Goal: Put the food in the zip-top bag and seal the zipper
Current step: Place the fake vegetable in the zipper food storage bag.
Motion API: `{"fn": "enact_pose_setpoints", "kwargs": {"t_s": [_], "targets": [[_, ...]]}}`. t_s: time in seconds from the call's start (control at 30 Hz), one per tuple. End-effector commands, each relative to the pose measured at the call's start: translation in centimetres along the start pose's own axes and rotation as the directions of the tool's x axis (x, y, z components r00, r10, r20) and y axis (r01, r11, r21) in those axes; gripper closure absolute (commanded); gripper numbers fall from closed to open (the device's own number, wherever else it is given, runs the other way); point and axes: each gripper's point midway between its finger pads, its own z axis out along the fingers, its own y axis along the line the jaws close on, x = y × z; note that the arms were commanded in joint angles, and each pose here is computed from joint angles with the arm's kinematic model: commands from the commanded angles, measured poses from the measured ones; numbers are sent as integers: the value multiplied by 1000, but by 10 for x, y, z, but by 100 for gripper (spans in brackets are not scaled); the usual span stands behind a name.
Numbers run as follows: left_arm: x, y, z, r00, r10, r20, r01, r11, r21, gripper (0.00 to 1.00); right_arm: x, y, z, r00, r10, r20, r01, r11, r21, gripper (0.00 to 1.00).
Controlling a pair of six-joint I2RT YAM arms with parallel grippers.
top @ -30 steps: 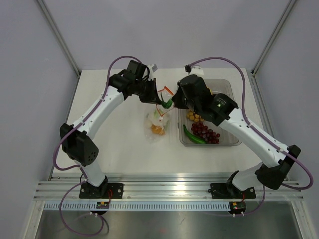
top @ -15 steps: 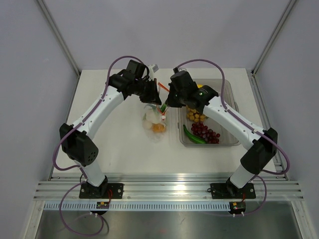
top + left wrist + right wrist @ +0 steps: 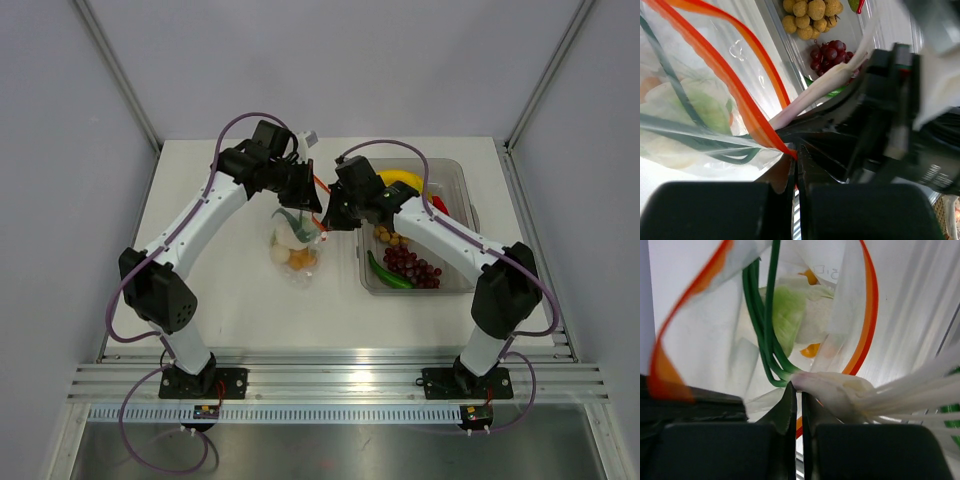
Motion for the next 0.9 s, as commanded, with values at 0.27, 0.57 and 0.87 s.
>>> {"fn": "enact_pose_setpoints", "kwargs": {"t_s": [0.27, 0.57, 0.87], "targets": [[-33, -48, -27, 985, 124, 122, -143, 975, 169, 100, 36, 21, -4, 992, -2, -128, -20, 984, -176, 100], [-41, -88, -29, 977, 168, 129, -201, 926, 320, 100, 37, 33, -34, 993, 2, -117, -31, 969, -244, 100], [-36, -111, -36, 978, 167, 122, -203, 888, 412, 100, 53, 13, -5, 988, 31, -149, -55, 985, -162, 100]]}}
